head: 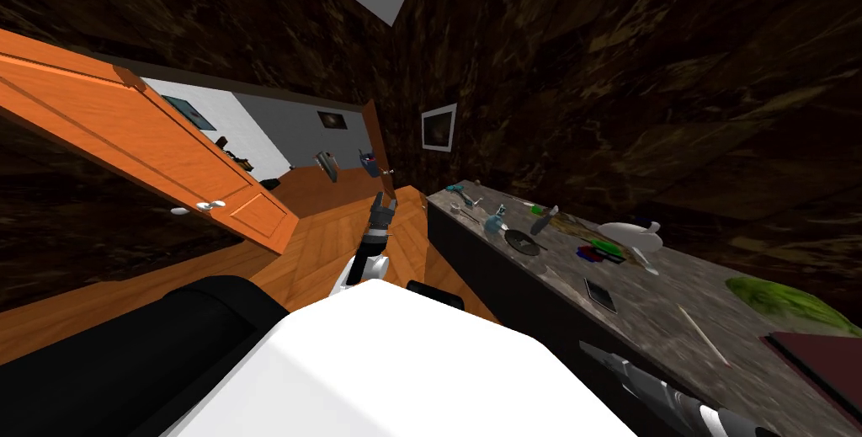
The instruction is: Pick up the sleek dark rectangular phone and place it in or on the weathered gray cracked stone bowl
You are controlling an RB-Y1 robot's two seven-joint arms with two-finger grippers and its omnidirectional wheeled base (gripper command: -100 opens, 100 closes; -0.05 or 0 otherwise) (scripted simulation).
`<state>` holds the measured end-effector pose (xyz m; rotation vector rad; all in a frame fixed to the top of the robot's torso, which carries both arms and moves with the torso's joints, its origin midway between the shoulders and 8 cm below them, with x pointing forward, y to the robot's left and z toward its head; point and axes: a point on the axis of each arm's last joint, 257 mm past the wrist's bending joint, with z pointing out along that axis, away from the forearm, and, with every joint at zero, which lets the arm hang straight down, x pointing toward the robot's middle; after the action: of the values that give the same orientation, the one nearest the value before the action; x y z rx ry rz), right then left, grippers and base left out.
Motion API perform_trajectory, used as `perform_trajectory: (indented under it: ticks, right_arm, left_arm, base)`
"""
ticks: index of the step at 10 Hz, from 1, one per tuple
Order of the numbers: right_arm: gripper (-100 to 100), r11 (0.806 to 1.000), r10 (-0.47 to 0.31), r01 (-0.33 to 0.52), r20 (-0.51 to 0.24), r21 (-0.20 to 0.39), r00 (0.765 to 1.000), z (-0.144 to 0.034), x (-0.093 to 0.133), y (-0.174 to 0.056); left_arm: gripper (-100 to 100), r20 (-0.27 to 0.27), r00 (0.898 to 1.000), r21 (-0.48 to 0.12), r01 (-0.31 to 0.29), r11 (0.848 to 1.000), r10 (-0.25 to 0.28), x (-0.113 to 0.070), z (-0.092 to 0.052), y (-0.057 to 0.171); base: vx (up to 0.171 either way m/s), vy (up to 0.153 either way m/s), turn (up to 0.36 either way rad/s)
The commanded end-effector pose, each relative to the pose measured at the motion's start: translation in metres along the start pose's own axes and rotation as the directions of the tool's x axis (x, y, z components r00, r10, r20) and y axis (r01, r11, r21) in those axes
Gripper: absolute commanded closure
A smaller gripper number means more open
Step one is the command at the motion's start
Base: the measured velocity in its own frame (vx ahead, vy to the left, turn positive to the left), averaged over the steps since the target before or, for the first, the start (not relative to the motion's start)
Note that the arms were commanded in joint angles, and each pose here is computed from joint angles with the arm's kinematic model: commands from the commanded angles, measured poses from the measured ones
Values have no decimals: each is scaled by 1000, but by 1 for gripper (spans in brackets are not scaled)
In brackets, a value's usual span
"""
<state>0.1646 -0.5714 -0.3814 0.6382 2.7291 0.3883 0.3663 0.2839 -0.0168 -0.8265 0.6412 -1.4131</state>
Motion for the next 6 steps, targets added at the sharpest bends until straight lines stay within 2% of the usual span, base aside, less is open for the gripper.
perform_trajectory:
  ticks: [1, 2, 3, 4, 6]
  right_arm:
    - [-100, 997, 1, 0, -5, 81, 1000, -20, -10, -30]
    - [-100, 997, 1, 0, -6, 79, 1000, -19, -10, -29]
    - [-100, 989, 3, -3, -2, 149, 1000, -38, -19, -52]
    - [-100, 989, 3, -3, -2, 149, 1000, -38, -19, -52]
    - [-100, 968, 12, -12, 5, 250, 1000, -67, -33, -84]
  left_arm:
    - [0, 0, 1000, 0, 0, 1000, 0, 0, 0, 0]
    - [0, 0, 1000, 0, 0, 1000, 0, 0, 0, 0]
    - [0, 0, 1000, 0, 0, 1000, 0, 0, 0, 0]
    - [0, 0, 1000, 0, 0, 1000, 0, 0, 0, 0]
    - [0, 0, 1000, 0, 0, 1000, 0, 0, 0, 0]
  base:
    - [90, 9, 77]
    - [77, 11, 34]
    - [93, 8, 53]
    - [73, 3, 38]
    - [111, -9, 104]
